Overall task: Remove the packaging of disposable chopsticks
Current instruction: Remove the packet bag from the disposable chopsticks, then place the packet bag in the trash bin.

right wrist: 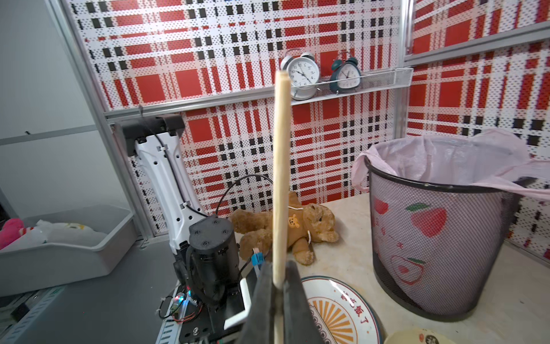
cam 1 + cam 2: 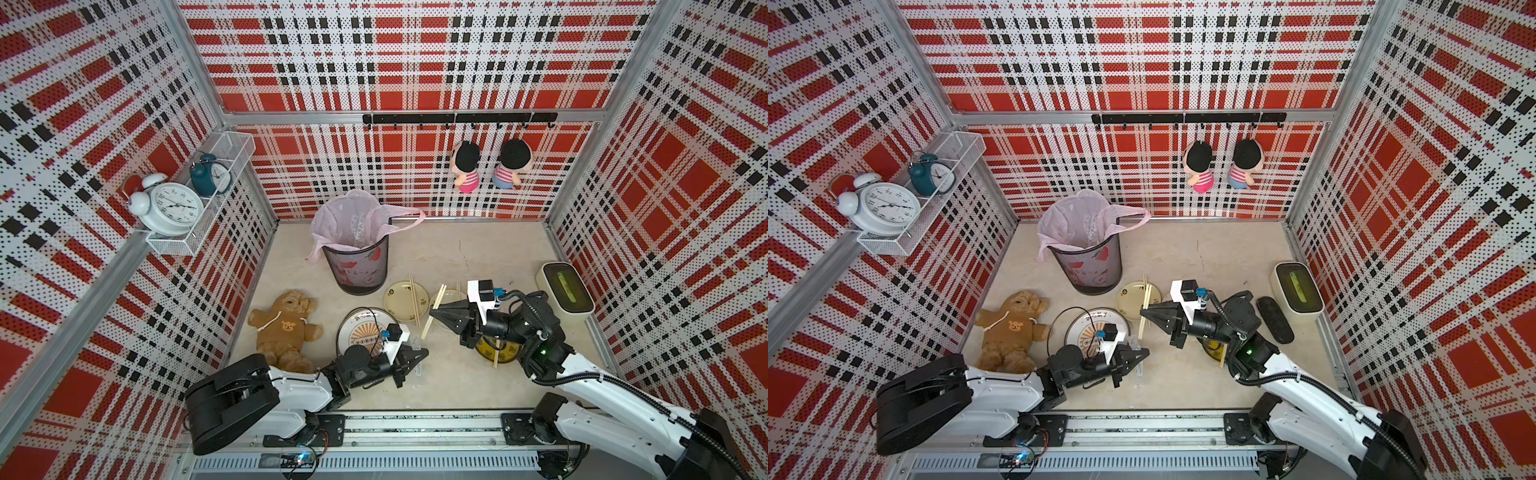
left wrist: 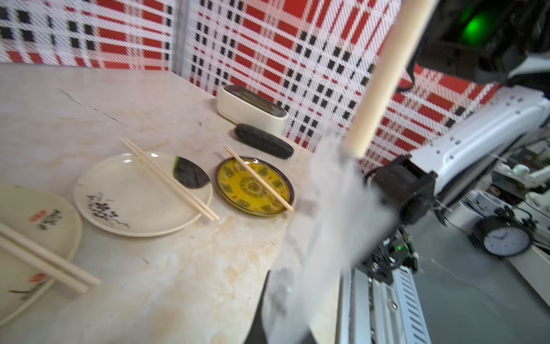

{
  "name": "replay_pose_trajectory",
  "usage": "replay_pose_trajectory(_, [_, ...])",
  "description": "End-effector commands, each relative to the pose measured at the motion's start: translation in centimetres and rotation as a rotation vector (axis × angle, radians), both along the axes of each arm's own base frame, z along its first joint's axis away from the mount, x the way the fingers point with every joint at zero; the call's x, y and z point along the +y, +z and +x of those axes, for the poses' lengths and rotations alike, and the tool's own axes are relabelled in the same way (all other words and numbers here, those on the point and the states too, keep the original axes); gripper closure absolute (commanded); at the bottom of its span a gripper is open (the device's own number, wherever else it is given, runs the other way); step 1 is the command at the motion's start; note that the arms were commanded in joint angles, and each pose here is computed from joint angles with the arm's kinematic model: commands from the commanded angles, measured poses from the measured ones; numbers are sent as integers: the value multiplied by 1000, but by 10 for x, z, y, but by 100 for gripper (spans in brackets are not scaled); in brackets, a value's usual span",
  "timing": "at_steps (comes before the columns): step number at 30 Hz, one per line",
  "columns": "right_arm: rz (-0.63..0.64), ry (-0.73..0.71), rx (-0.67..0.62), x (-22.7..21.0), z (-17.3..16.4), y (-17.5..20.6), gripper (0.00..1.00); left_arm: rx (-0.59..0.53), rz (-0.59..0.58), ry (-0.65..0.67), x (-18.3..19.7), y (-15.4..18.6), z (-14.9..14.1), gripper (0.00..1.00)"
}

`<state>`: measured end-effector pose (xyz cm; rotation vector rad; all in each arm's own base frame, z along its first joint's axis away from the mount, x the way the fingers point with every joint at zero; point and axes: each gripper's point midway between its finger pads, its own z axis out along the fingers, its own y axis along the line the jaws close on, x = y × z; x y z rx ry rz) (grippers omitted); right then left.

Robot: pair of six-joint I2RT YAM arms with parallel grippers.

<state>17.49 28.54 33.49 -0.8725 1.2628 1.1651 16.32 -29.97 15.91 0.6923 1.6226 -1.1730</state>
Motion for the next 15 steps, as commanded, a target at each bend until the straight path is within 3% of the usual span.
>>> replay_pose_trajectory(1, [-24,-137,40,-7,24,-6,100,-34,-32,125,9,41,28,100])
replay_pose_trajectory(7, [-68,-229,119,-13,40,-31,100,-97,24,621,63,138,124,100])
replay_pose_trajectory(11, [-97,-205,137,-9,38,-43,100,-166,-30,763,97,206,173,100])
replay_pose_trajectory(15, [-130,-219,154,-10,40,-56,100,-161,100,998,135,241,240,100])
